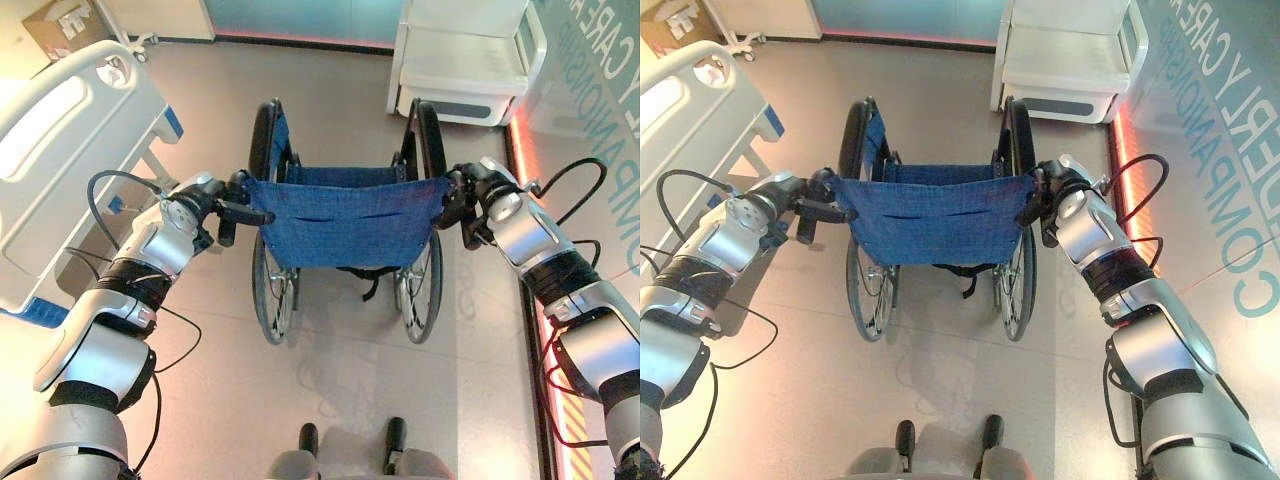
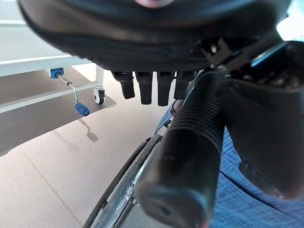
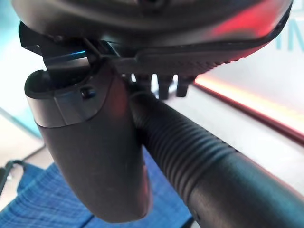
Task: Push the wheelchair next to the bed
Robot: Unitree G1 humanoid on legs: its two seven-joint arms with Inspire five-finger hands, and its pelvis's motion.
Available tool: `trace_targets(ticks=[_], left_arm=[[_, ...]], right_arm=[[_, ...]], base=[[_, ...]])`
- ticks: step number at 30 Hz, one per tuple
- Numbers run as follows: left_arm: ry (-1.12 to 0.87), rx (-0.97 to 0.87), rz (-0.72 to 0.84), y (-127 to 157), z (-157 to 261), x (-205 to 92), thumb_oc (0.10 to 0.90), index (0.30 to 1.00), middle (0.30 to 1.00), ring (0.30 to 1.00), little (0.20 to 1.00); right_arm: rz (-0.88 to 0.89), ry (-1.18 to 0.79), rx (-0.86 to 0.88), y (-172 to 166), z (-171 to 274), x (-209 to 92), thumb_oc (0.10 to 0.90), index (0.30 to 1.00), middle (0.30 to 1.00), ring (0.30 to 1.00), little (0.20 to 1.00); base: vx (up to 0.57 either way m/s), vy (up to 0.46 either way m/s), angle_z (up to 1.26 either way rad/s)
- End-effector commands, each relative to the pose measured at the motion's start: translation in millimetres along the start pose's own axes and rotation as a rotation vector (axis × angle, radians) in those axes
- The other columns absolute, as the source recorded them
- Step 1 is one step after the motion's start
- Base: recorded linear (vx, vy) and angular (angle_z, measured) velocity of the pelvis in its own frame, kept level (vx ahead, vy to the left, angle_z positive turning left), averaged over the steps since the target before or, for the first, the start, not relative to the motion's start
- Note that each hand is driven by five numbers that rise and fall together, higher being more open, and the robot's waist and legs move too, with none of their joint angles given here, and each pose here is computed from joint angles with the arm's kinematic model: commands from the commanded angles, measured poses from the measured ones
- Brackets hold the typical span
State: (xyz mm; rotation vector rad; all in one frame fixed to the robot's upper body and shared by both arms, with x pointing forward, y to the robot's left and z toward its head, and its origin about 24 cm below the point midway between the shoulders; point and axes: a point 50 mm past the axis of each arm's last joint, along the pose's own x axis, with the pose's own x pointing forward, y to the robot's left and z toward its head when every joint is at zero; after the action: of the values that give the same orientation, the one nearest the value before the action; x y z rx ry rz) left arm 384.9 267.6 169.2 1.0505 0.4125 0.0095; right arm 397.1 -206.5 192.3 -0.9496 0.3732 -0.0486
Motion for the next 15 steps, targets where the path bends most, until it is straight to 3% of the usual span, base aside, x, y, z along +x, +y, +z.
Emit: trace_targets(ticks=[1,9,15], left_arm=[[0.297,0.156,0.137,43,-62,-11,0.8,0.9,0.9,0.9,0.9],[0.276,0.185,0.112,41,-57,-9,0.8,0.9,0.9,0.9,0.9],[0.246,0.182,0.093,35,-51,-5,0.8,0.9,0.9,0.9,0.9]], right_arm=[[-0.086,0.425,-0.114,-44,-81,-3,0.8,0.9,0.9,0.9,0.9],[0.174,0.613,0.063,-5,-124,0,0.8,0.9,0.9,0.9,0.9],[0.021,0.685,0.108,-1,-145,1,0.8,0.9,0.9,0.9,0.9]], base=[[0.0,0.0,0.0],[0.0,0.0,0.0],[0.0,0.005,0.0]])
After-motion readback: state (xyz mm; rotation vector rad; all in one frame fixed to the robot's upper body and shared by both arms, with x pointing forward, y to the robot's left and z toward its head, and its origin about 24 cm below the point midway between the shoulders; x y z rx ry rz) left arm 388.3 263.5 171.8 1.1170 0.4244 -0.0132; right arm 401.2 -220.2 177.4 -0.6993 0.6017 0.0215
